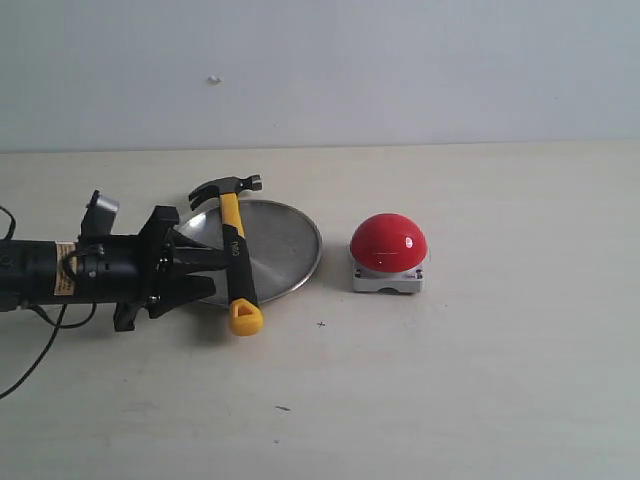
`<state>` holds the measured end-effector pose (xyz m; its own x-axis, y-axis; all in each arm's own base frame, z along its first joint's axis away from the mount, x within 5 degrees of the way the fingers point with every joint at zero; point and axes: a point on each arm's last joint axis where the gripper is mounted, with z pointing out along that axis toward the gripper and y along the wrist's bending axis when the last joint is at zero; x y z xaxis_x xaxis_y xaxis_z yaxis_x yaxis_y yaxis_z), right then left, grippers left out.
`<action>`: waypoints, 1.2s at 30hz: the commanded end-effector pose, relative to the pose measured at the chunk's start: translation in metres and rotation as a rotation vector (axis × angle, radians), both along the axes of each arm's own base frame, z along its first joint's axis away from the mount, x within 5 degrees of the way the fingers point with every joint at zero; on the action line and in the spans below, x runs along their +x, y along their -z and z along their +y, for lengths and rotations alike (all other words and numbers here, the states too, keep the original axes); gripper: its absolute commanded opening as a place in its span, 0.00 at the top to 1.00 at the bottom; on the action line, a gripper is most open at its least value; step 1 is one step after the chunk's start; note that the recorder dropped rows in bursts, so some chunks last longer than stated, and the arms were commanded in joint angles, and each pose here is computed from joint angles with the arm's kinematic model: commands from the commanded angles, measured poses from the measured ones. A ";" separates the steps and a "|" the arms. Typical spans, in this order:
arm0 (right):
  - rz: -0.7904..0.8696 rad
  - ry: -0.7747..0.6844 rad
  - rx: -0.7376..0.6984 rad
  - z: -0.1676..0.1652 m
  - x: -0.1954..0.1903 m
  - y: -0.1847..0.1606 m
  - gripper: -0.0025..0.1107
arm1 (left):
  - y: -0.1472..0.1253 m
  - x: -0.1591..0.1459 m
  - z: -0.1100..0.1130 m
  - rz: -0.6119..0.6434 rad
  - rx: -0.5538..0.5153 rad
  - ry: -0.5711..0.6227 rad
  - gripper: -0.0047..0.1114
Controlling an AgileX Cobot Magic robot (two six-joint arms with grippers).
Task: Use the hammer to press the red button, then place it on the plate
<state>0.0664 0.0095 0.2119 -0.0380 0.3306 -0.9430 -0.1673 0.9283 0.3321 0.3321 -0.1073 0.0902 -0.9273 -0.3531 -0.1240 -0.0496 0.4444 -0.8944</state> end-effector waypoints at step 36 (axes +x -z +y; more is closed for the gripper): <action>-0.001 -0.001 -0.004 0.000 0.000 0.001 0.98 | -0.196 -0.225 0.042 -1.084 0.135 -0.177 0.96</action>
<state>0.0664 0.0095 0.2119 -0.0380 0.3306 -0.9430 -0.1673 0.9283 0.3321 0.1223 -0.0694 0.2919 -0.2920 -0.3830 -0.8764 0.6792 0.5621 -0.4719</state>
